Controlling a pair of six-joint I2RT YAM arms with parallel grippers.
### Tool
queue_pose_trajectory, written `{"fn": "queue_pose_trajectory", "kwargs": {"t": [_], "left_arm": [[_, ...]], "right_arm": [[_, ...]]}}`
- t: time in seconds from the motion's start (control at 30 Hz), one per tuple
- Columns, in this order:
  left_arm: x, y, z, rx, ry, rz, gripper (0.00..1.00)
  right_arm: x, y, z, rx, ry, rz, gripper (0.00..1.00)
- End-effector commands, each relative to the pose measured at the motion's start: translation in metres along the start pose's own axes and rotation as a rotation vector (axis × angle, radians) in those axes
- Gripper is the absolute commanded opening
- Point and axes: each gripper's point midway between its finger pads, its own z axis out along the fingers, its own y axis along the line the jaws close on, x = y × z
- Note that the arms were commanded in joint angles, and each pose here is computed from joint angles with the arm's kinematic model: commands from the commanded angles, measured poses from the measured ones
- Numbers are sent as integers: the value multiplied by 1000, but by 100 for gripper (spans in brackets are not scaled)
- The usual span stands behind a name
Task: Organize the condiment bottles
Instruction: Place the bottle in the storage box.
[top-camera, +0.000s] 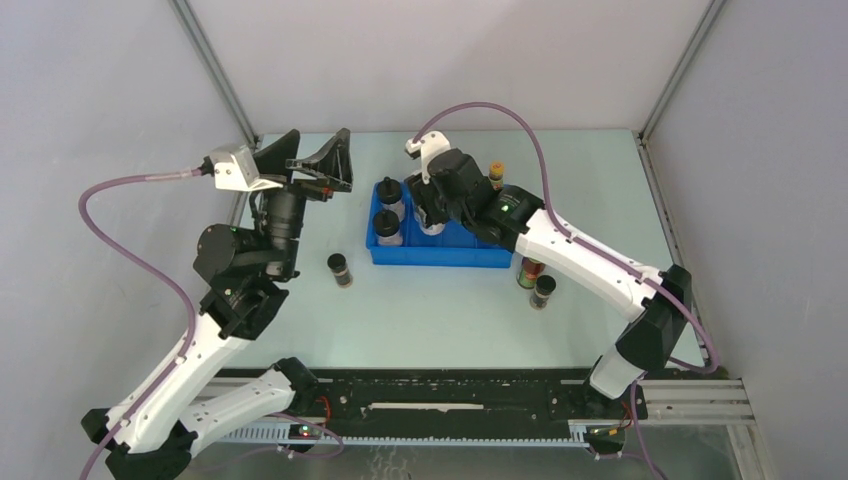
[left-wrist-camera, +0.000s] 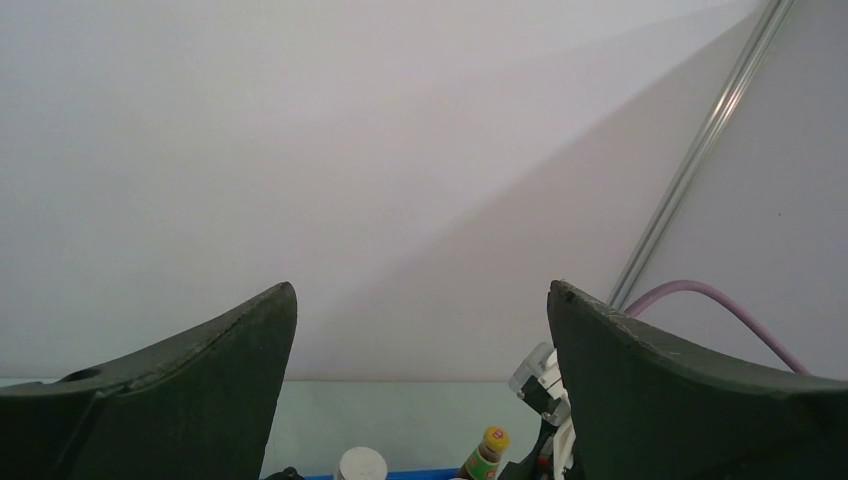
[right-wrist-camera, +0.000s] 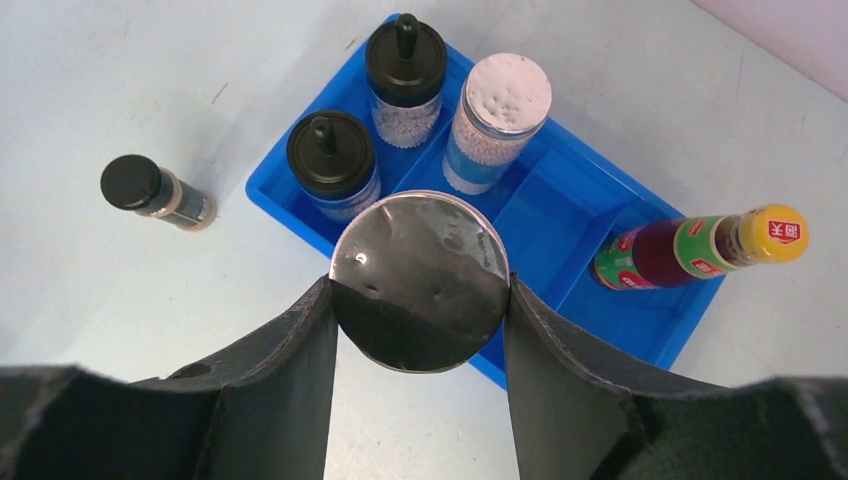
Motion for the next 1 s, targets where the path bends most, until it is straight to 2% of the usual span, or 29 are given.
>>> {"fn": "queue_pose_trajectory", "kwargs": {"t": [0.0,0.97], "left_arm": [[4,5,-1,-18,-6,-9,100],[15,6,3,-23,-2,17,100]], "right_arm": [[-37,0,0,-8,-128,61,0],[-26,-2,46,-47,-81,100,0]]}}
